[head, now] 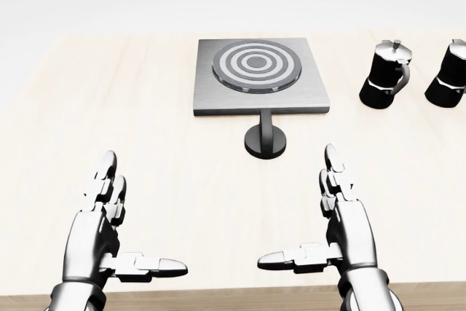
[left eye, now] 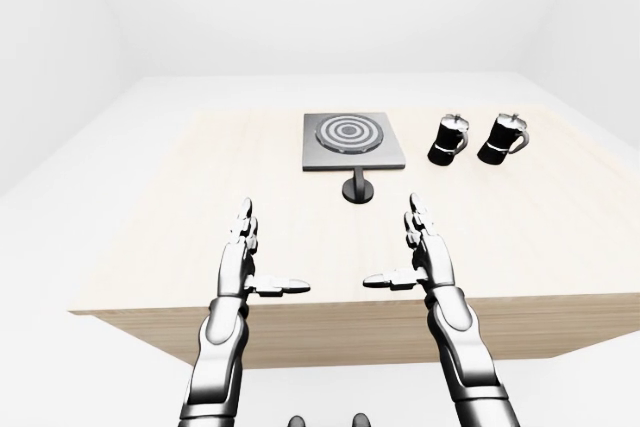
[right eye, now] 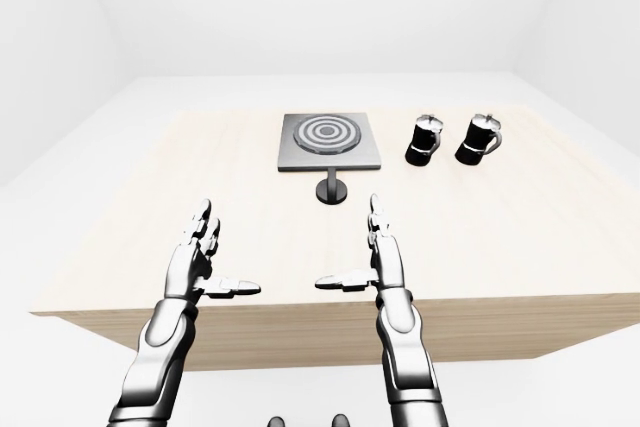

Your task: Turn off the stove.

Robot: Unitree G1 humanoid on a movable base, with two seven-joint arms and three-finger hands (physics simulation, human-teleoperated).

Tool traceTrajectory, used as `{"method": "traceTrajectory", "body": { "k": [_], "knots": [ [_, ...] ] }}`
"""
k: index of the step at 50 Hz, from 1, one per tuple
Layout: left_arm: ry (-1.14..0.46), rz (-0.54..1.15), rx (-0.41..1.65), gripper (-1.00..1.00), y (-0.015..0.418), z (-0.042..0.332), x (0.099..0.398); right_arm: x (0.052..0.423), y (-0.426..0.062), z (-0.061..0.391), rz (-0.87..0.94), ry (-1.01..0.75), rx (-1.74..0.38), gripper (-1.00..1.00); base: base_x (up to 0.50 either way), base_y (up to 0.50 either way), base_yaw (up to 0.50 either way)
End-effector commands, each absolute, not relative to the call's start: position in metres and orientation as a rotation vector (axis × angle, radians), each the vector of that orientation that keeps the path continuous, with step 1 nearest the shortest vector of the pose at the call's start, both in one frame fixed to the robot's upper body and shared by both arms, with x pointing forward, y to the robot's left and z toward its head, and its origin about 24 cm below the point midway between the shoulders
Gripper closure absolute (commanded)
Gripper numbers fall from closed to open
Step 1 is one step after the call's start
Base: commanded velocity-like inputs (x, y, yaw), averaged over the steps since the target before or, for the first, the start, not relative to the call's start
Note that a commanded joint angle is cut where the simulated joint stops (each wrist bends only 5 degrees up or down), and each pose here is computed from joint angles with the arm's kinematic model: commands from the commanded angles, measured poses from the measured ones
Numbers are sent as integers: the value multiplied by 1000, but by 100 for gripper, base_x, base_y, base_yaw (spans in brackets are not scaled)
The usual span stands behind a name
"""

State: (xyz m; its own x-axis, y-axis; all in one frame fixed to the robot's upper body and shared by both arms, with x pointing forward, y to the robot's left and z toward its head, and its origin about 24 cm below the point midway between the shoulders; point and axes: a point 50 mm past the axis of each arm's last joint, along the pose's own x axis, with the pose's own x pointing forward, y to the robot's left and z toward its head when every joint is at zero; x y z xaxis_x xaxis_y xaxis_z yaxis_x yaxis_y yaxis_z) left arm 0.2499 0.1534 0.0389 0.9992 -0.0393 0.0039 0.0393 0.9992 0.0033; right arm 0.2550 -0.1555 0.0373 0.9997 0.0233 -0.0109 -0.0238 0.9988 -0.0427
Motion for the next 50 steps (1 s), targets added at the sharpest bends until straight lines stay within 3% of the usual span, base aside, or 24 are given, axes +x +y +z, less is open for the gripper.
{"method": "traceTrajectory", "body": {
  "k": [1, 50],
  "knots": [
    [-13, -40, 3, -100, 153, 40, 249, 255, -155, 37, 28, 6, -42, -100, 0, 0, 0],
    [-13, -40, 12, -100, 152, 39, 250, 255, -155, 38, 32, 8, -40, -100, 15, 0, 0]
  ]
}}
